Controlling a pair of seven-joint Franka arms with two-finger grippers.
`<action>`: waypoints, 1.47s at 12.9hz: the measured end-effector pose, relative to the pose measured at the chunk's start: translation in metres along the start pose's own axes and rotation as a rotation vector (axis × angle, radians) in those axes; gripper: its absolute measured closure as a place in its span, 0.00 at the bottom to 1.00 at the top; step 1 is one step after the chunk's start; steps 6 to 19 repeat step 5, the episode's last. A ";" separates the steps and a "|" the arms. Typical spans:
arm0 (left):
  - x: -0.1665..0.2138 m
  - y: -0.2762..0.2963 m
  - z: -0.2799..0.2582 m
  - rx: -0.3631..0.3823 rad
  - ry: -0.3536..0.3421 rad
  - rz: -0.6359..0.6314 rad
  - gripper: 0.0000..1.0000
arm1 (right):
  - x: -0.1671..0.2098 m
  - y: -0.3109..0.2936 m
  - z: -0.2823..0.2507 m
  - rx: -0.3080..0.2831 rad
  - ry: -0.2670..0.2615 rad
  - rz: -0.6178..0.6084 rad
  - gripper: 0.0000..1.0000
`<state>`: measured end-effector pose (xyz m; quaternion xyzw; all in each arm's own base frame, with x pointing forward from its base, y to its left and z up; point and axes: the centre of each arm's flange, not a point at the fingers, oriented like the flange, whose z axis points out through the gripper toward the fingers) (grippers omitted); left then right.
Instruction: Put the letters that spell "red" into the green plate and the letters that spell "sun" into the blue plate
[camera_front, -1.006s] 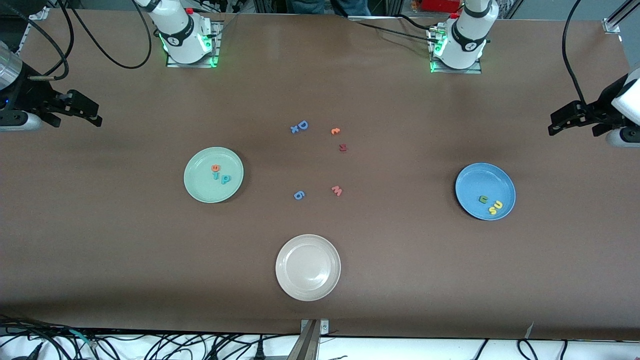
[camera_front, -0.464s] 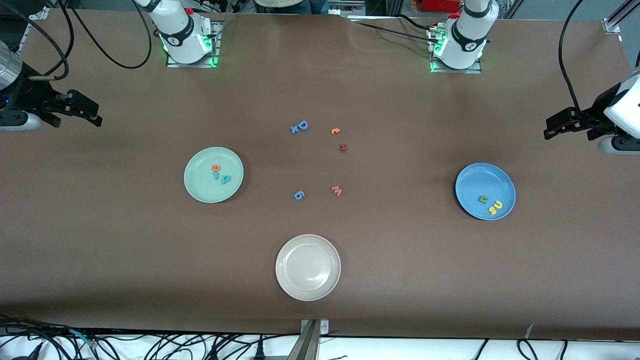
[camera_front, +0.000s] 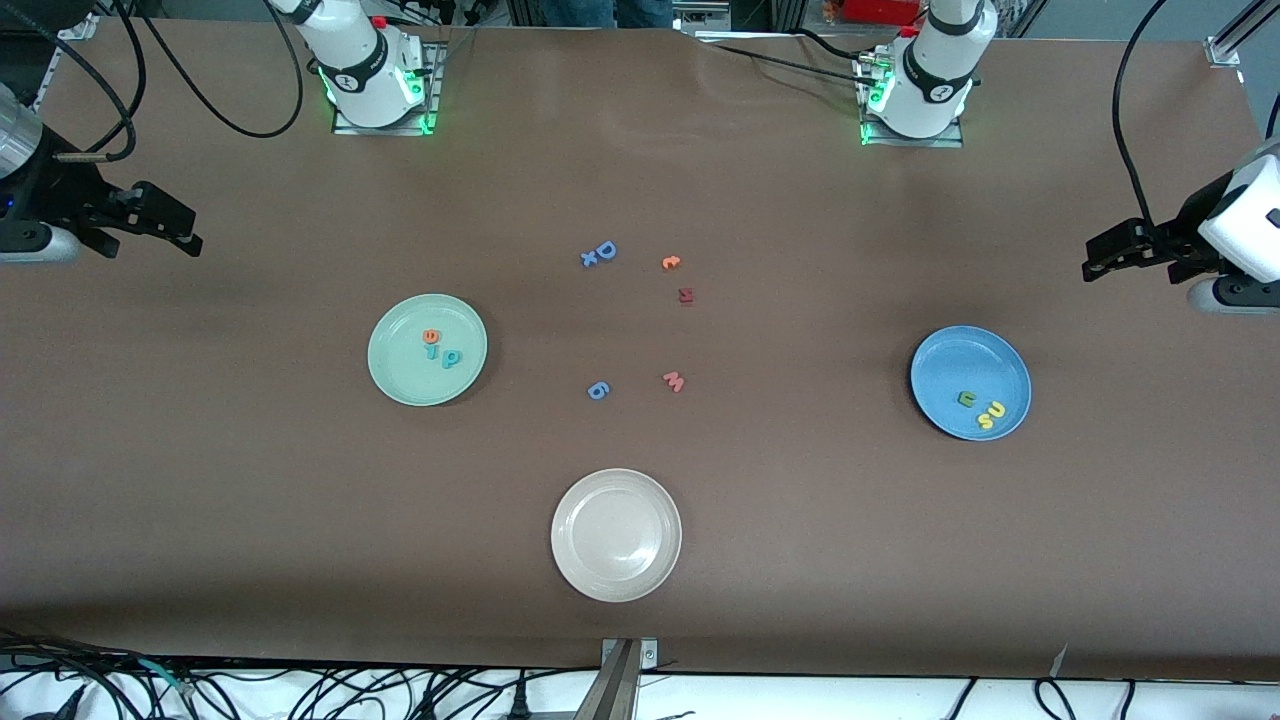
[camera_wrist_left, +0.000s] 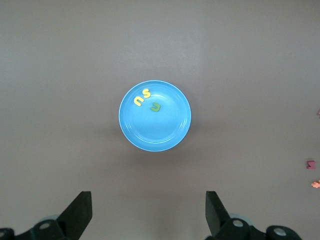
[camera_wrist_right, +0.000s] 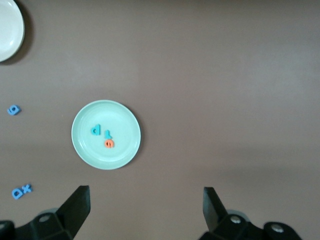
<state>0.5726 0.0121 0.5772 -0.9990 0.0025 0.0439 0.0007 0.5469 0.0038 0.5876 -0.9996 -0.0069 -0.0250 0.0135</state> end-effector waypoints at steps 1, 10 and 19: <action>0.001 0.000 0.001 0.000 -0.003 0.000 0.00 | 0.001 0.000 0.000 0.000 0.003 0.000 0.00; 0.004 0.003 0.008 0.000 -0.014 0.005 0.00 | 0.002 0.000 0.003 0.000 0.001 0.000 0.00; 0.004 0.003 0.008 0.000 -0.014 0.005 0.00 | 0.002 0.000 0.003 0.000 0.001 0.000 0.00</action>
